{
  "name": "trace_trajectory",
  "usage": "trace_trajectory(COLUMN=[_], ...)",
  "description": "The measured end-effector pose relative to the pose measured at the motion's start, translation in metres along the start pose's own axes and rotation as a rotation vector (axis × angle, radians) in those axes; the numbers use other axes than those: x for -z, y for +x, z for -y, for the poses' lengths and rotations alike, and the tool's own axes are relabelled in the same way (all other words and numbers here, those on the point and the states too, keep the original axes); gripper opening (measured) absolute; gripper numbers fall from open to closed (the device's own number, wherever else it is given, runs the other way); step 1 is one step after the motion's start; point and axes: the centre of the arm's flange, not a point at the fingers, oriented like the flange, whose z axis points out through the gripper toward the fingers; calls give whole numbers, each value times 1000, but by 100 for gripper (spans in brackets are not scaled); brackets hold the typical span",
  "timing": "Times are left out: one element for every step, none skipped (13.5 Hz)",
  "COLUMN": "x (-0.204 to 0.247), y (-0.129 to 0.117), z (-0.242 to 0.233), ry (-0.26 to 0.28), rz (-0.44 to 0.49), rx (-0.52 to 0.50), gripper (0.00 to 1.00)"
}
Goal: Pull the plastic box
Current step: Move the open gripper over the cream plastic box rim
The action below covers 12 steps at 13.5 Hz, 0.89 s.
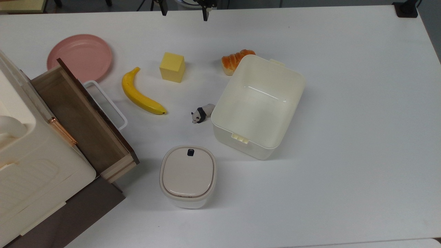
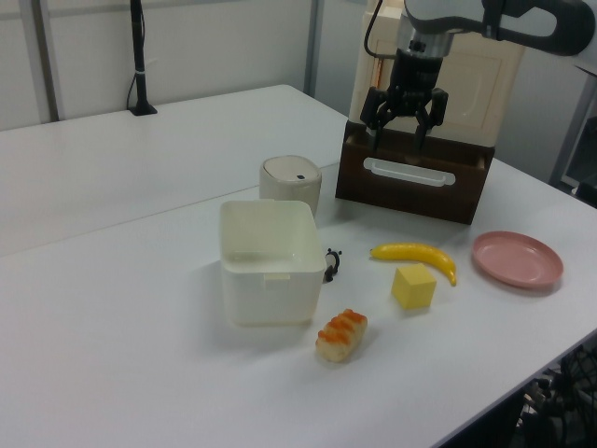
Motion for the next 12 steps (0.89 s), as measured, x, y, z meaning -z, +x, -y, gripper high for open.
trace_trajectory(x=[1, 2, 3, 2, 2, 2, 0, -4, -10, -22, -33, -40], y=[1, 3, 6, 9, 11, 13, 16, 18, 21, 24, 27, 28], z=[1, 2, 4, 7, 8, 11, 19, 24, 29, 39, 50, 57], ry=[2, 7, 13, 19, 22, 27, 36, 40, 42, 40, 33, 28], rz=[-9, -32, -56, -85, -98, -118, -153, -168, -177, -176, -171, -168], rx=[-3, -1, 1, 3, 6, 10, 21, 29, 44, 103, 214, 309], gripper=[100, 100, 100, 100, 100, 100, 100, 100, 100, 100, 100, 100])
